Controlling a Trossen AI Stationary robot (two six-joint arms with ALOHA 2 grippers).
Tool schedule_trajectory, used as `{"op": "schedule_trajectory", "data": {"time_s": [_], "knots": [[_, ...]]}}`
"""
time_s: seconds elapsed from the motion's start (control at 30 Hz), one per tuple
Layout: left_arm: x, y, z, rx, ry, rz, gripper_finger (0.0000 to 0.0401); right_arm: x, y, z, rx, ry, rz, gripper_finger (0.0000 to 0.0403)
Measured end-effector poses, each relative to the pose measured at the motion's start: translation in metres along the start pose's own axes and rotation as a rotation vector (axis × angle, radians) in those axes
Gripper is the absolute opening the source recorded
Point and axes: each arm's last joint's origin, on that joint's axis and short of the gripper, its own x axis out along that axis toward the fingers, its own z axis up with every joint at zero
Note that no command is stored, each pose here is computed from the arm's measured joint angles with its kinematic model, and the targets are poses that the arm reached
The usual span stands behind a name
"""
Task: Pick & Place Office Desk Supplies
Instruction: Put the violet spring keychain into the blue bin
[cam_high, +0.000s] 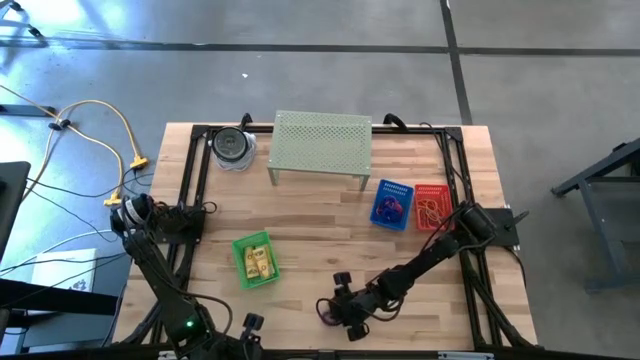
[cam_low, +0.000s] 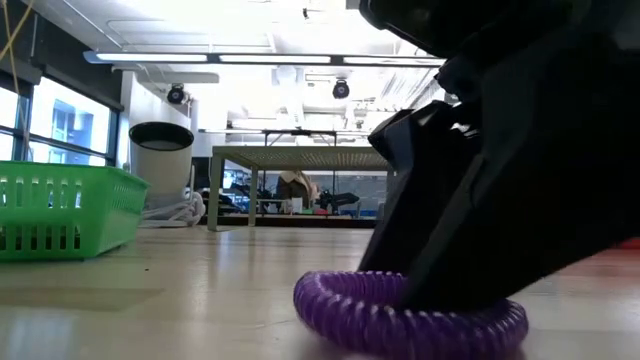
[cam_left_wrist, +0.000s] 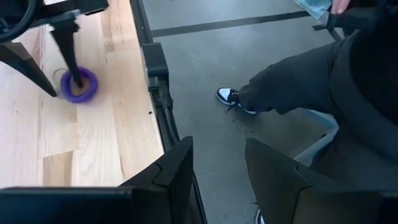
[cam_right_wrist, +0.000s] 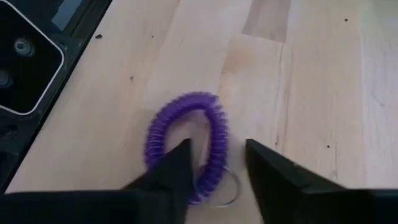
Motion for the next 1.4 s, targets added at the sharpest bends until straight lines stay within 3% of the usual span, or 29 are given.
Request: {"op": "schedule_trajectory", "data": {"time_s": [0.17,0.47,0.6,0.7,1.03,1.23,1.4], "knots": [[0.000,0.000,0.000,-0.001,-0.002,-0.001,0.0141,0.000,0.003,-0.001,-0.010,0.009,0.029,0.0025],[0.001,0.002,0.002,-0.004,-0.005,0.003,0.0141,-0.012,0.012,0.001,-0.029,-0.027,-0.034,0.0014],[0.004,0.006,0.005,0.006,-0.008,0.015,0.0141,-0.040,0.014,0.006,-0.010,-0.014,-0.067,0.0010],[0.008,0.014,0.010,-0.009,-0.014,0.035,0.0141,-0.077,0.013,0.017,0.076,-0.022,-0.098,0.0009],[0.022,0.053,0.030,0.014,0.008,0.106,0.0141,-0.187,-0.022,0.011,0.333,-0.037,-0.499,0.0008],[0.026,0.067,0.034,0.002,0.027,0.149,0.0141,-0.220,-0.064,-0.009,0.497,0.134,-0.738,0.0008],[0.027,0.072,0.035,-0.002,0.028,0.170,0.0141,-0.225,-0.102,-0.014,0.551,0.321,-0.868,0.0008]]}}
